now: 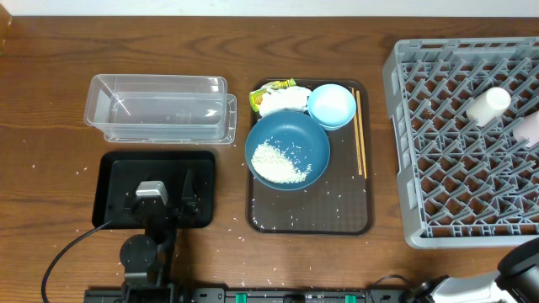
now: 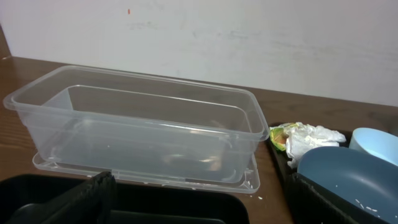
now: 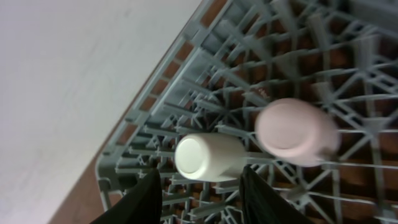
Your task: Sort waste into correct bins and load items into the dishwasher rack
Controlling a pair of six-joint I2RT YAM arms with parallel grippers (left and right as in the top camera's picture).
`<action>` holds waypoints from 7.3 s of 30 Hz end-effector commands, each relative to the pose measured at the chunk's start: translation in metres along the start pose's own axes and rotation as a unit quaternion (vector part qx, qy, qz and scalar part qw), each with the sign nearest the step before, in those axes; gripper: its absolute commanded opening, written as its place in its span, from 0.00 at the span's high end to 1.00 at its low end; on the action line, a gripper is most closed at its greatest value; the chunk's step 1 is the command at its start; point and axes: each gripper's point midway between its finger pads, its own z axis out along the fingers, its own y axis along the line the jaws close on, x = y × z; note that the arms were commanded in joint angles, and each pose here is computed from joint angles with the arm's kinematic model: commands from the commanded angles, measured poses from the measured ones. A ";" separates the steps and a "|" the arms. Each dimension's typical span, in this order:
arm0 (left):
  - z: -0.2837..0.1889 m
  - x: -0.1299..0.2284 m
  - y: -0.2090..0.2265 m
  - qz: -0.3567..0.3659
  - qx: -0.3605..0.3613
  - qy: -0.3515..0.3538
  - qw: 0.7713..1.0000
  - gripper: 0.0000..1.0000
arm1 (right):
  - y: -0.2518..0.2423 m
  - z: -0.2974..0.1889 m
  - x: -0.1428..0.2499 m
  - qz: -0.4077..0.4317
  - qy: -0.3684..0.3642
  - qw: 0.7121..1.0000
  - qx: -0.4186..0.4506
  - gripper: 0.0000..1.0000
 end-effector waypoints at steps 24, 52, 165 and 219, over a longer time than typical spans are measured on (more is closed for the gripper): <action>0.001 0.015 0.000 0.005 0.003 0.023 1.000 0.11 | 0.236 0.072 0.230 -0.327 0.177 0.921 -0.119 0.01; 0.001 0.015 0.000 0.005 0.003 0.023 1.000 0.11 | 0.305 0.035 0.369 -0.424 0.256 0.847 -0.193 0.04; 0.001 0.015 0.000 0.005 0.003 0.023 1.000 0.11 | 0.095 0.120 0.415 -0.447 0.325 0.825 0.116 0.71; 0.001 0.015 0.000 0.005 0.003 0.023 1.000 0.11 | 0.152 0.044 0.207 -0.423 0.127 0.897 0.006 0.99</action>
